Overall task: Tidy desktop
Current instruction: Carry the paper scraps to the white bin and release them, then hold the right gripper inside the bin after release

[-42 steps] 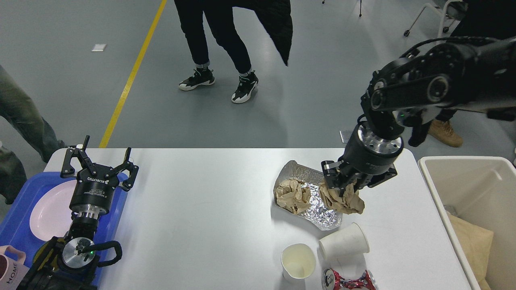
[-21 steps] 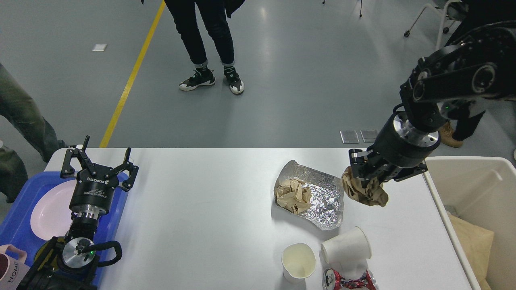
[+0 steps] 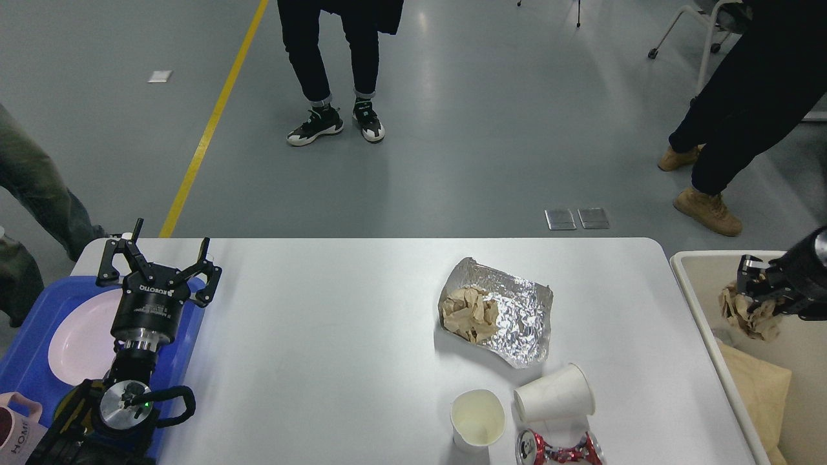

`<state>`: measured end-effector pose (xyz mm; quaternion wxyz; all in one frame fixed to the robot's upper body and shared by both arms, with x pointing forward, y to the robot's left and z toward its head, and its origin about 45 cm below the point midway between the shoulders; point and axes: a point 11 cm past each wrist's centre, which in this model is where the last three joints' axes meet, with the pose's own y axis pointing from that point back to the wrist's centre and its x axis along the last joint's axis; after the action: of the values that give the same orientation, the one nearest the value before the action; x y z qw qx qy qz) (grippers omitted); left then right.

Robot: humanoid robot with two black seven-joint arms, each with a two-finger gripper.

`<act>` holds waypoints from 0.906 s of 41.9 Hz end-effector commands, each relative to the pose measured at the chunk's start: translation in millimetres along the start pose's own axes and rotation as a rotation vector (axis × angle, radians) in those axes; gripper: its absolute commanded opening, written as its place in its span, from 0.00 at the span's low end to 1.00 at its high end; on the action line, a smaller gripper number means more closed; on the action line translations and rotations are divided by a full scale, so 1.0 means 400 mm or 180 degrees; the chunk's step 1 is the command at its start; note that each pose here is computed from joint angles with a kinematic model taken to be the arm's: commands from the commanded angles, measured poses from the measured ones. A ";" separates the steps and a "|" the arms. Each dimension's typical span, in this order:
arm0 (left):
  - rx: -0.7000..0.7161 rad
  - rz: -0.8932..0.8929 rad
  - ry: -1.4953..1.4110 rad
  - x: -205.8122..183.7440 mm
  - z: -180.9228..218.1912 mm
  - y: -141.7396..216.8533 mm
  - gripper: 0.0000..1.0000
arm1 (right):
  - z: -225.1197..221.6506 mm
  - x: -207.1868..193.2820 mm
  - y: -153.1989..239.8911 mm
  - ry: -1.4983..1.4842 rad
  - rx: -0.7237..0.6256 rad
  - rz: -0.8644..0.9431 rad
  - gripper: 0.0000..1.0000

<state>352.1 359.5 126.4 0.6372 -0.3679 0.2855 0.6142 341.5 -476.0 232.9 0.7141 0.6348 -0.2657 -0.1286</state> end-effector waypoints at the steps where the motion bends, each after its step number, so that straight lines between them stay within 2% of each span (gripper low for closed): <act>1: 0.0000 0.0000 0.0000 0.000 0.000 0.000 0.97 | 0.068 -0.005 -0.128 -0.0241 -0.0015 0.0064 0.00; 3: 0.0000 0.0000 0.0000 0.000 0.000 0.000 0.97 | 0.113 -0.006 -0.186 -0.0378 -0.0052 0.0191 0.00; 9: 0.0000 0.0000 0.0000 0.000 0.000 0.000 0.97 | 0.199 -0.013 -0.273 -0.0687 -0.0118 0.0629 0.00; 14: 0.0000 0.0000 0.0000 0.000 0.000 0.000 0.97 | 0.272 -0.057 -0.343 -0.0855 -0.0292 0.0993 0.00; 17: 0.0000 0.0000 0.0000 0.000 0.000 0.000 0.97 | 0.273 -0.070 -0.370 -0.0828 -0.0347 0.1187 0.00; 23: 0.0000 0.0000 0.0000 0.000 0.000 0.000 0.97 | 0.262 -0.160 -0.469 -0.0709 -0.0471 0.1458 0.00; 38: 0.0000 0.0000 0.0000 0.000 0.000 0.000 0.97 | 0.281 -0.218 -0.506 -0.0716 -0.0538 0.1449 0.00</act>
<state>352.2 359.5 126.5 0.6372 -0.3679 0.2854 0.6141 243.0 -556.6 24.5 0.7397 0.4799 -0.4685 -0.0549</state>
